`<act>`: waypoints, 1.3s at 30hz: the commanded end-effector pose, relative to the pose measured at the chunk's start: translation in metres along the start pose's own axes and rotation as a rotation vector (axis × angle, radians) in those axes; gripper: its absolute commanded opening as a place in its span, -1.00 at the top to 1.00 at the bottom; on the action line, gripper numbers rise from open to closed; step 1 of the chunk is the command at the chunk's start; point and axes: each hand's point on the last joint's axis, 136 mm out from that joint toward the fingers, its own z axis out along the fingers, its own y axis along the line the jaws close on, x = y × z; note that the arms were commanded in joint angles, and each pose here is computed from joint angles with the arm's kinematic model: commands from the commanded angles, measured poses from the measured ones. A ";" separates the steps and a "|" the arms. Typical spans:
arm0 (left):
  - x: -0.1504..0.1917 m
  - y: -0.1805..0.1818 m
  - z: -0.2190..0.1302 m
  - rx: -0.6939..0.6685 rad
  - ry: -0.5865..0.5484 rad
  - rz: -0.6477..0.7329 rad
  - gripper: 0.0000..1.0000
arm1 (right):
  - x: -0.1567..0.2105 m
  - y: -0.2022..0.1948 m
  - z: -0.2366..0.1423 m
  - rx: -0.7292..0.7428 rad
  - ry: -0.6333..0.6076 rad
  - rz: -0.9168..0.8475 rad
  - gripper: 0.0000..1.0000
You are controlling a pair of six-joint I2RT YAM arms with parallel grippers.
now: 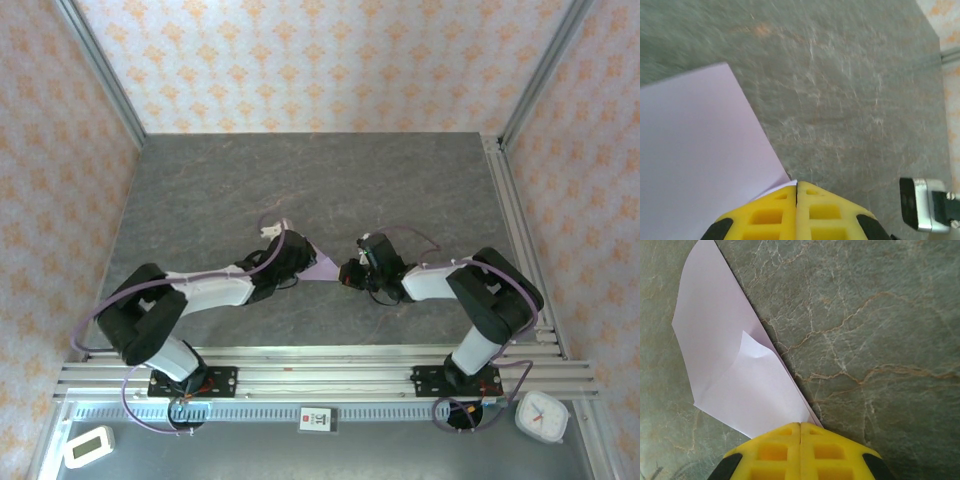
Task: Fold a paper plane with a square sheet of paper (pick it up from the middle)
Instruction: Third fold the triangle at the center of the table.
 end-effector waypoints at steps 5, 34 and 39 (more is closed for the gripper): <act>0.045 0.040 0.018 -0.105 0.123 0.113 1.00 | 0.043 -0.083 0.008 0.307 0.124 0.039 1.00; 0.068 0.103 0.020 -0.218 0.126 0.070 1.00 | -0.002 0.049 0.023 0.034 0.036 -0.040 1.00; 0.068 0.104 0.020 -0.220 0.129 0.069 1.00 | 0.002 0.053 0.030 0.034 0.053 -0.050 1.00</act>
